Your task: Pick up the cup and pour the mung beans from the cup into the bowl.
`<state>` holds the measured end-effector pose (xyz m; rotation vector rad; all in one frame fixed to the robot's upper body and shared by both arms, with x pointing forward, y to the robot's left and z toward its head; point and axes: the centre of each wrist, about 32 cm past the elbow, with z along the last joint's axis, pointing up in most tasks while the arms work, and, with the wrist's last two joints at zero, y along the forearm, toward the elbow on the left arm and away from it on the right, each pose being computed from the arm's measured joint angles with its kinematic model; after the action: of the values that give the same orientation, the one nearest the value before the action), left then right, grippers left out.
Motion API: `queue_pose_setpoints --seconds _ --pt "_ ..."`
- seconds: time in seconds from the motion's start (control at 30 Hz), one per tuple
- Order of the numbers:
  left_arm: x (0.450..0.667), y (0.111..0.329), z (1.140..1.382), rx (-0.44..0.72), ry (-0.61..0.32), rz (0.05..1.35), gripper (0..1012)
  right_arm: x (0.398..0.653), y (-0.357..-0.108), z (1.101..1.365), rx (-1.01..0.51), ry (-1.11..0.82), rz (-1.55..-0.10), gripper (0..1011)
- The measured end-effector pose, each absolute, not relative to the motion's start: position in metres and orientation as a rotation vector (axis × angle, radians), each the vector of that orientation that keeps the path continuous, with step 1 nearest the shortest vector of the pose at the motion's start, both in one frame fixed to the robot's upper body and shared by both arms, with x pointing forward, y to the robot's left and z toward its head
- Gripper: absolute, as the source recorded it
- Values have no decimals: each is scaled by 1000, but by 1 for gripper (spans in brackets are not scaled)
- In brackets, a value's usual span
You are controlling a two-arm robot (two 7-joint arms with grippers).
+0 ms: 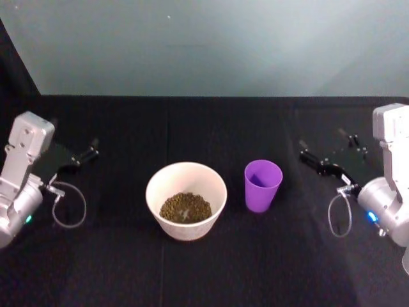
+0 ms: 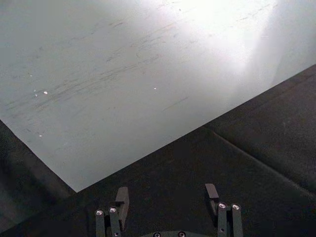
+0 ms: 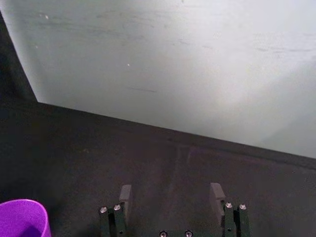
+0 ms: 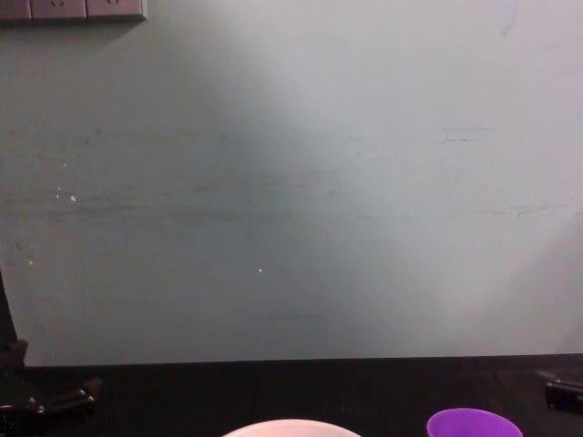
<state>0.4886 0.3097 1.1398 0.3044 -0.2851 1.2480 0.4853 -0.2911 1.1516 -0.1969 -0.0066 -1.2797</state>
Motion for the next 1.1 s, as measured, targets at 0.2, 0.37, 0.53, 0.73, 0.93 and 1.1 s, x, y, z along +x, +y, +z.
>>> queue_pose_setpoints --seconds 0.2,0.37,0.53,0.73,0.93,1.1 --pt "489 310 1140 304 -285 1248 1000 485 -291 1152 -199 -5 -1282 1000" --pt "489 310 1140 304 -285 1248 1000 485 -291 1152 -197 -7 -1281 1000" --pt "489 310 1140 304 -285 1248 1000 485 -291 1152 -195 -9 -1279 1000" --pt "489 310 1140 305 -285 1248 1000 485 -291 1152 -194 -10 -1277 1000" --pt "489 310 1140 304 -285 1248 1000 485 -291 1153 -193 -10 -1276 1000" --pt "489 310 1140 304 -285 1248 1000 485 -291 1153 -193 -11 -1276 1000"
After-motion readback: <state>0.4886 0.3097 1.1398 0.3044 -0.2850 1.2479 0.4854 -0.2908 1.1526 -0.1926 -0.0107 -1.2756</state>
